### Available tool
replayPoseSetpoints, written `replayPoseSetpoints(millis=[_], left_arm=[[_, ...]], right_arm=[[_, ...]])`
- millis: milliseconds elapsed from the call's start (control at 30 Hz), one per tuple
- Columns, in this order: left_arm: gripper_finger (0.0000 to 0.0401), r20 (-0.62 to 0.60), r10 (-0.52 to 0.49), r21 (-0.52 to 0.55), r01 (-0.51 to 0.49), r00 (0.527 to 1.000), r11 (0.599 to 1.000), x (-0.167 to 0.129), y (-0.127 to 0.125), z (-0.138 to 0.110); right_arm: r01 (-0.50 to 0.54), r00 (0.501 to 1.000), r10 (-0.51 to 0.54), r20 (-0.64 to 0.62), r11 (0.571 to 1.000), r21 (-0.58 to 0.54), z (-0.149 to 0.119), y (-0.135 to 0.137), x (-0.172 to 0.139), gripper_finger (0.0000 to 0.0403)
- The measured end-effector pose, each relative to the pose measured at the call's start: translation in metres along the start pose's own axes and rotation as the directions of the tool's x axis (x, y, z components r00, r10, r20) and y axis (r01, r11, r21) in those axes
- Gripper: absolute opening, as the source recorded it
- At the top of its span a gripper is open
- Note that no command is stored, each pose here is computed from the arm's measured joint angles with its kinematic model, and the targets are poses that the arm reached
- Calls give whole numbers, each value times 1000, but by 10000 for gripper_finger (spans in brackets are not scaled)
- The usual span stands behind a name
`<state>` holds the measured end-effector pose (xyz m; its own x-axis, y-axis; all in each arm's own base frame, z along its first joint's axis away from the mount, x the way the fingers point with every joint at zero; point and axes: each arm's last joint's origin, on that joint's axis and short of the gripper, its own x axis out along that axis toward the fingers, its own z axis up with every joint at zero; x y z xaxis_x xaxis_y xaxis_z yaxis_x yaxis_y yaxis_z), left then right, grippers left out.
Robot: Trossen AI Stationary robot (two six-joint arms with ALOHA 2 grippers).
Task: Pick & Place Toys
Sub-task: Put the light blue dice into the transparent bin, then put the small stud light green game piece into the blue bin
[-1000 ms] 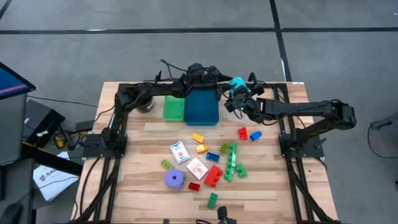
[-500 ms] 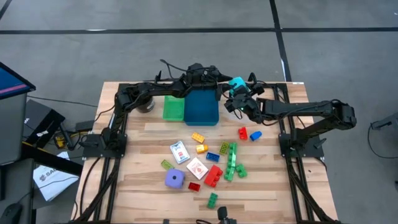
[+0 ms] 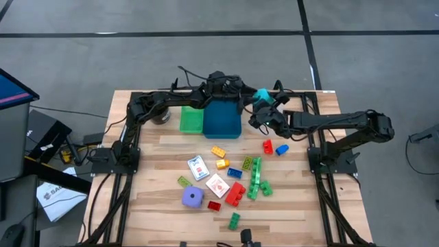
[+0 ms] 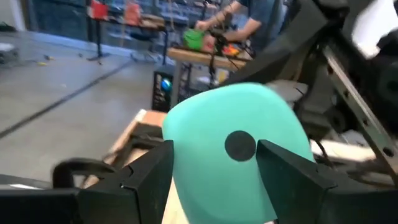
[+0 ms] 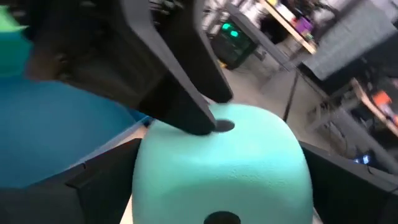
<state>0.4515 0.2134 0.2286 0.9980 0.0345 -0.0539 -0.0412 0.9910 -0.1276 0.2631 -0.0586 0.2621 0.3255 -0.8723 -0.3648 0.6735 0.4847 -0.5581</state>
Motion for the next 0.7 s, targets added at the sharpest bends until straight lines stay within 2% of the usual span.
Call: replayPoseSetpoints(millis=[200, 333, 467, 567, 700], left_arm=[[223, -57, -148, 54, 151, 987, 987, 3, -10, -7], [223, -71, -156, 145, 165, 985, 976, 8, -23, -9], [223, -60, -47, 181, 57, 997, 982, 8, -19, -8], [223, -68, 10, 173, 2, 998, 985, 0, -5, -4], [223, -181, 73, 125, -51, 981, 991, -23, 11, 11]], right_arm=[[-105, 994, 107, 23, 991, -87, 2, 6, -4, 399], [-119, 993, 120, 3, 989, -86, 1, 3, 2, 399], [-107, 994, 107, -8, 991, -86, 0, 0, 5, 399], [-20, 1000, 20, -11, 998, -61, 0, -2, 5, 399], [95, 995, -96, -7, 994, -53, 0, -4, 2, 399]])
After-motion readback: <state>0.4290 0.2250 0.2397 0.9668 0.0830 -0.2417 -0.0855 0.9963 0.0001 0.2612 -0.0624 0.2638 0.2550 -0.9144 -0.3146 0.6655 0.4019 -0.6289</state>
